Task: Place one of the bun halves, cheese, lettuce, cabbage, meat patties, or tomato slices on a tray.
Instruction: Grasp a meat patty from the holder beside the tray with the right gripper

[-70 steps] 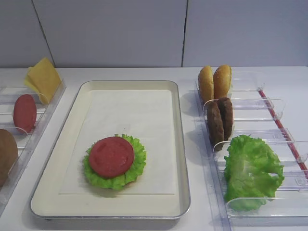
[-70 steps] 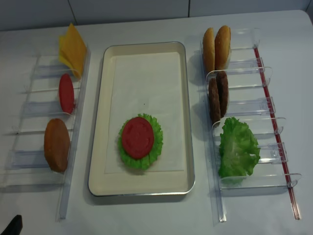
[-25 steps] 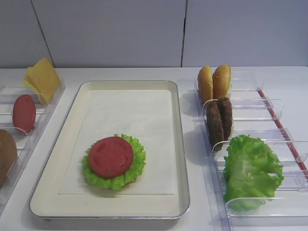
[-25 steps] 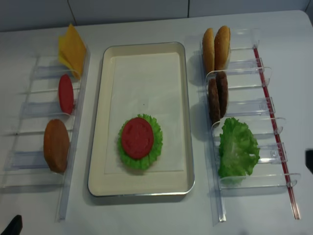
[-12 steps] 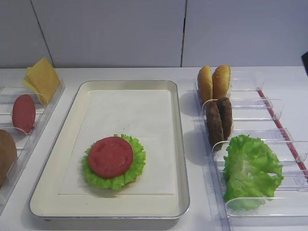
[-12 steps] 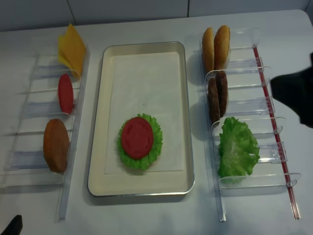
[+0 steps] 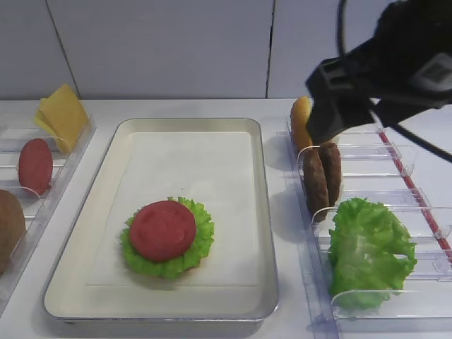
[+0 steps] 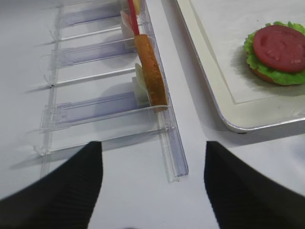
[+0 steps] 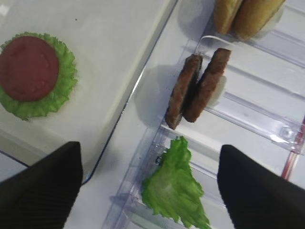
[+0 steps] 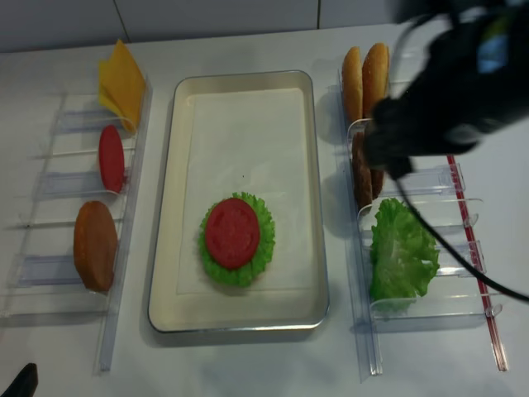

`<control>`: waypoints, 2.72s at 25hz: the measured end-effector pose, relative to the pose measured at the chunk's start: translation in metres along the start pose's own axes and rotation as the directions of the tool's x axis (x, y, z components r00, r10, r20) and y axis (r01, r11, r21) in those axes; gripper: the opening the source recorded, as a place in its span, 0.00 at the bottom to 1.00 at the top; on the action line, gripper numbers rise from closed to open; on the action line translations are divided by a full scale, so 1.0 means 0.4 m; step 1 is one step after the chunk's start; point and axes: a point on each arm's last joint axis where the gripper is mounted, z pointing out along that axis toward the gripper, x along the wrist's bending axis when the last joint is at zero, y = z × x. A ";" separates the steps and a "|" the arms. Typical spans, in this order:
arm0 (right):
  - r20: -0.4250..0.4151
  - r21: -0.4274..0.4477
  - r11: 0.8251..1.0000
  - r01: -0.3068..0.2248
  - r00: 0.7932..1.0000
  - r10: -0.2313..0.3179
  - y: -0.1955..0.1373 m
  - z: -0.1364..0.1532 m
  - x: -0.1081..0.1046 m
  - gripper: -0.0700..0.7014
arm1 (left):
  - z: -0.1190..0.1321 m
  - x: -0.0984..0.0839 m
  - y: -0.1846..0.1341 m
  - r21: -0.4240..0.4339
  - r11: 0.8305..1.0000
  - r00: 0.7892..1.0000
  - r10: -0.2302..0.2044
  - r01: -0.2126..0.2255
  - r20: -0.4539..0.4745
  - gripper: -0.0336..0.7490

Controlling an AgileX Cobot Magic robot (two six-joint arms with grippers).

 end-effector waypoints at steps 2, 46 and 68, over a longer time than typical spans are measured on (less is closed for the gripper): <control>0.012 0.034 0.998 -0.060 0.998 0.059 0.028 0.040 0.007 0.88 | 0.000 0.000 0.000 0.000 1.000 1.000 0.000 0.000 0.000 0.64; 0.221 0.172 0.963 -0.207 0.961 0.167 0.101 0.342 -0.024 0.52 | 0.000 0.000 0.000 0.000 1.000 1.000 0.000 0.000 0.000 0.64; 0.244 0.129 0.966 -0.222 0.952 0.186 0.102 0.294 -0.030 0.30 | 0.000 0.000 0.000 0.000 1.000 1.000 0.000 0.000 0.000 0.64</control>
